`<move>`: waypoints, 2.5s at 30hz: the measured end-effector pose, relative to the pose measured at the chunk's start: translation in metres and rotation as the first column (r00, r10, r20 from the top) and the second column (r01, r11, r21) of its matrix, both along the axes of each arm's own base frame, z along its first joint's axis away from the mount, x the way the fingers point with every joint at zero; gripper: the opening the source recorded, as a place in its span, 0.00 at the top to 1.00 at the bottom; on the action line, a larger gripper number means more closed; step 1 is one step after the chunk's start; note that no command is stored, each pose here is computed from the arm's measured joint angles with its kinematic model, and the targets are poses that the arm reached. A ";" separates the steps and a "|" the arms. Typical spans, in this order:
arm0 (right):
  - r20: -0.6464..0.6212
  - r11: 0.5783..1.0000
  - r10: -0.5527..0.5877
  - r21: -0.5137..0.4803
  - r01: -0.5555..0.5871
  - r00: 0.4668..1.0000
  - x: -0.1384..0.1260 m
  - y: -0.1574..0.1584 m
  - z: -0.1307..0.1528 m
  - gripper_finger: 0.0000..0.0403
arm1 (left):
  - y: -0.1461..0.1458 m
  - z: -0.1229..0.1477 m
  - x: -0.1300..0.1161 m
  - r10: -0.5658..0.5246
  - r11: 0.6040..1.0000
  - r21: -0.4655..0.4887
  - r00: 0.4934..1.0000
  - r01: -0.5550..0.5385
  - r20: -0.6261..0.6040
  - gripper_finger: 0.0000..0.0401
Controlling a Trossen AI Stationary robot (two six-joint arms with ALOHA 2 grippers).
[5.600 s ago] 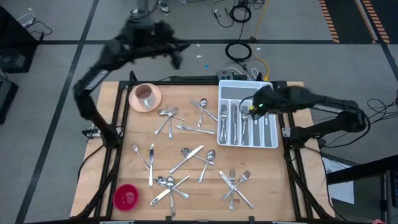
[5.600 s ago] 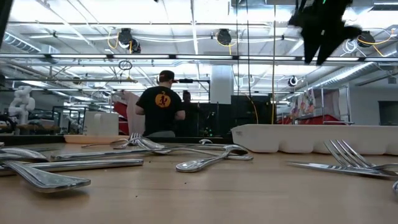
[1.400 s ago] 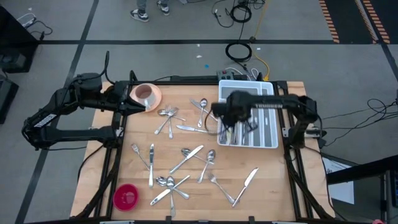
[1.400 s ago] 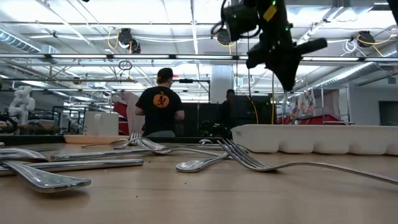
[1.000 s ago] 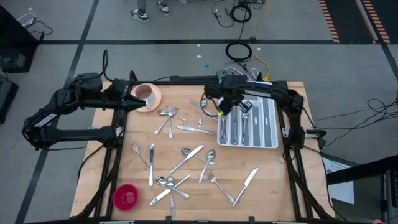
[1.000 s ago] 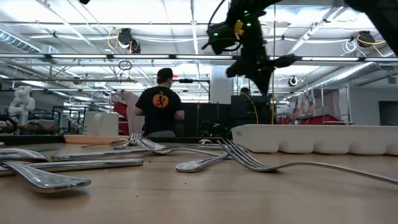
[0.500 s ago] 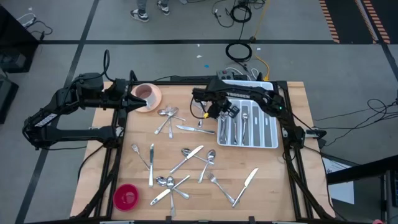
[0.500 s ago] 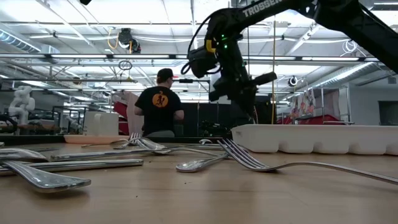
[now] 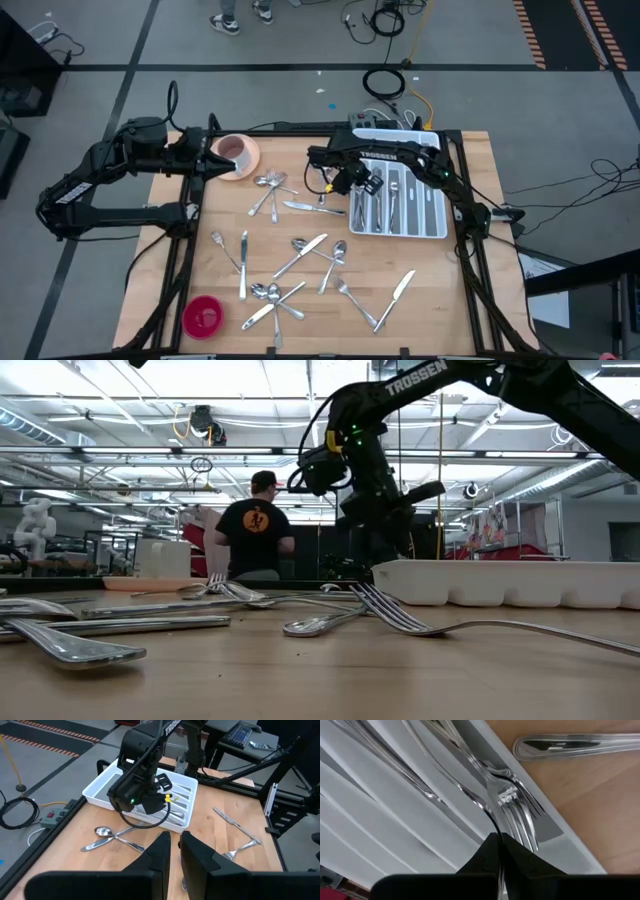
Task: Sort silverware
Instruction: Put the silver fork into the white silverware tray, then put the silver knife into the white silverware tray
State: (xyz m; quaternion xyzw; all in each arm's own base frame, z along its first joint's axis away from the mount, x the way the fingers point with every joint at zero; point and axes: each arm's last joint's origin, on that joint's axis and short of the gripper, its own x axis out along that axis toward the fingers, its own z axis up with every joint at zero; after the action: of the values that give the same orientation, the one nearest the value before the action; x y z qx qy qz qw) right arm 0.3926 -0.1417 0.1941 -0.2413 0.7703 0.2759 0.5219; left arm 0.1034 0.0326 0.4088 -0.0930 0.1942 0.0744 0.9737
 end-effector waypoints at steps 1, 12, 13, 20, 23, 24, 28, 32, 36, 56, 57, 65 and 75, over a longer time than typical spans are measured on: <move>-0.004 1.000 0.004 0.003 -0.004 1.000 0.000 0.000 -0.001 1.00 | 0.000 0.000 0.000 -0.001 1.000 0.002 1.000 0.001 0.000 0.88; -0.063 0.999 -0.001 0.036 0.003 0.998 0.003 -0.008 -0.027 1.00 | 0.000 0.000 0.000 -0.001 1.000 0.003 1.000 0.001 0.001 0.88; -0.064 0.999 0.000 0.036 0.002 0.998 0.003 -0.008 -0.029 1.00 | 0.000 0.000 0.000 -0.001 1.000 0.003 1.000 0.001 0.001 0.88; -0.047 0.997 -0.071 -0.001 0.071 0.996 0.004 -0.008 -0.030 0.99 | 0.000 0.000 0.000 -0.001 1.000 0.003 1.000 0.001 0.001 0.88; -0.039 0.994 -0.111 -0.016 0.111 0.993 0.004 -0.010 -0.030 0.94 | 0.000 0.000 0.000 -0.001 1.000 0.003 1.000 0.001 0.001 0.88; -0.039 0.993 -0.118 -0.020 0.118 0.992 0.004 -0.010 -0.030 0.92 | 0.000 0.000 0.000 -0.001 1.000 0.003 1.000 0.001 0.001 0.88; -0.039 0.992 -0.126 -0.026 0.125 0.991 0.004 -0.010 -0.030 0.82 | 0.000 0.000 0.000 -0.001 1.000 0.004 1.000 0.001 0.001 0.88; -0.044 0.986 -0.148 -0.085 0.144 0.988 0.003 -0.011 -0.030 0.73 | 0.000 0.000 0.000 -0.001 1.000 0.004 1.000 0.001 0.001 0.88; -0.045 0.975 -0.166 -0.156 0.157 0.985 0.003 -0.013 -0.029 0.66 | 0.000 0.000 0.000 -0.002 1.000 0.006 1.000 0.002 0.001 0.88; 0.330 0.670 -0.732 0.185 0.720 0.596 -0.035 0.014 0.121 0.63 | 0.000 0.000 0.000 -0.009 1.000 0.021 1.000 0.009 -0.001 0.88; 0.307 0.637 -0.768 0.279 0.718 0.562 -0.040 0.022 0.134 0.63 | 0.000 0.000 0.000 -0.009 1.000 0.021 1.000 0.009 -0.001 0.88; 0.335 0.598 -0.802 0.461 0.656 0.495 -0.089 0.101 0.205 0.63 | 0.000 0.000 0.000 -0.009 1.000 0.021 1.000 0.009 -0.001 0.88; 0.451 0.617 -0.773 0.371 0.694 0.446 -0.078 0.179 0.130 0.63 | 0.000 0.000 0.001 -0.008 1.000 0.018 1.000 0.008 -0.006 0.88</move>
State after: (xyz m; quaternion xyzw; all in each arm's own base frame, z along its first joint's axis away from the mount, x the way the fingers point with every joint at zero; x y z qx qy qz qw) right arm 0.3151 0.0370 0.3242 0.0801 0.5828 -0.0133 0.8086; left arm 0.1046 0.0330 0.4084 -0.0832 0.1966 0.0725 0.9742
